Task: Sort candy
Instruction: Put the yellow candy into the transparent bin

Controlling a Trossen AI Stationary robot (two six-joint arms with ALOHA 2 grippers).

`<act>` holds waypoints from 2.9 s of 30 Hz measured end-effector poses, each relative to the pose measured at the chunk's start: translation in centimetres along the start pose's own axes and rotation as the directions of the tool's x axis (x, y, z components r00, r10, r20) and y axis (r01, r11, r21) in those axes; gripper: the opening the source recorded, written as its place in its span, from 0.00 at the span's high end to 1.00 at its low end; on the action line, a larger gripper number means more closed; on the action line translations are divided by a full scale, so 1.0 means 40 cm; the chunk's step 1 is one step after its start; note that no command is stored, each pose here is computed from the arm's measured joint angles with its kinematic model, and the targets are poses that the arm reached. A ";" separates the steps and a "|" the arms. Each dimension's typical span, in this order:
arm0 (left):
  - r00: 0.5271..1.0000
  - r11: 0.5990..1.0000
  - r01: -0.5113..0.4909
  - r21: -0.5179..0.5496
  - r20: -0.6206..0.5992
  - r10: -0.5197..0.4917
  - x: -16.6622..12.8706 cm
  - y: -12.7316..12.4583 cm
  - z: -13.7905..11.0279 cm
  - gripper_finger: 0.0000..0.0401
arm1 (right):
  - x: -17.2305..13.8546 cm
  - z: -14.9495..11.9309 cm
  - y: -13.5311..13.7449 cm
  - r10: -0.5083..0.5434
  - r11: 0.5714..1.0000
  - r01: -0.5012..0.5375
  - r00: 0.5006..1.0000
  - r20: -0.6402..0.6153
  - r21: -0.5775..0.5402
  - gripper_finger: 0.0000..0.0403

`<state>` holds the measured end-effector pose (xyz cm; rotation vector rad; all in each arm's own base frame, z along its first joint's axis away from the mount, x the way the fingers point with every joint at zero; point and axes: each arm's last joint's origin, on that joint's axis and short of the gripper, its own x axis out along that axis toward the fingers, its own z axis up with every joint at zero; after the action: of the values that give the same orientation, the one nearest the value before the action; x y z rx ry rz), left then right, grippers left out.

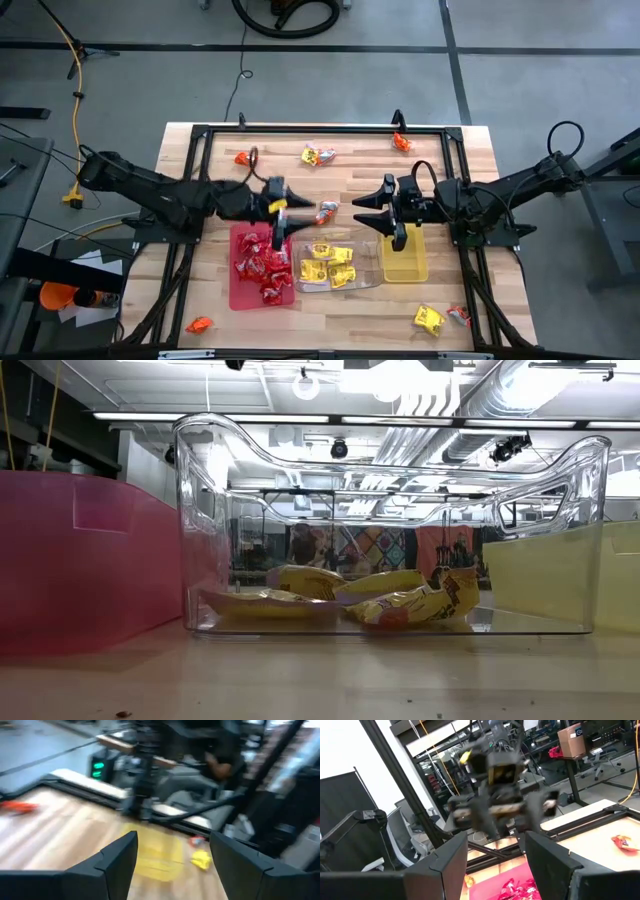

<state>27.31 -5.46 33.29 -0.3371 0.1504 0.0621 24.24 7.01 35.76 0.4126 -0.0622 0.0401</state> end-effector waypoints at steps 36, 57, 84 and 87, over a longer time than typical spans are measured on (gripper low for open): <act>0.548 0.595 -0.781 -0.189 -0.665 0.508 0.201 0.712 -0.149 0.41 | 0.020 0.050 -0.158 -0.266 0.961 0.261 0.963 0.052 0.087 0.52; 0.551 0.500 -0.819 -0.283 -0.631 0.546 0.224 0.769 -0.184 0.41 | 0.018 0.028 -0.166 -0.288 0.956 0.290 0.957 -0.041 0.049 0.52; 0.656 0.593 -0.735 -0.329 -0.565 0.499 0.164 0.732 -0.133 0.97 | 0.017 0.025 -0.165 -0.287 0.956 0.290 0.956 -0.054 0.053 0.52; 0.705 0.659 -0.691 -0.296 -0.478 0.524 0.119 0.693 -0.049 0.99 | 0.017 0.025 -0.165 -0.287 0.956 0.290 0.956 -0.054 0.048 0.52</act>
<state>29.36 20.16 21.73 -0.7669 0.6226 0.7455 25.21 0.61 34.07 0.4724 0.0461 -0.2377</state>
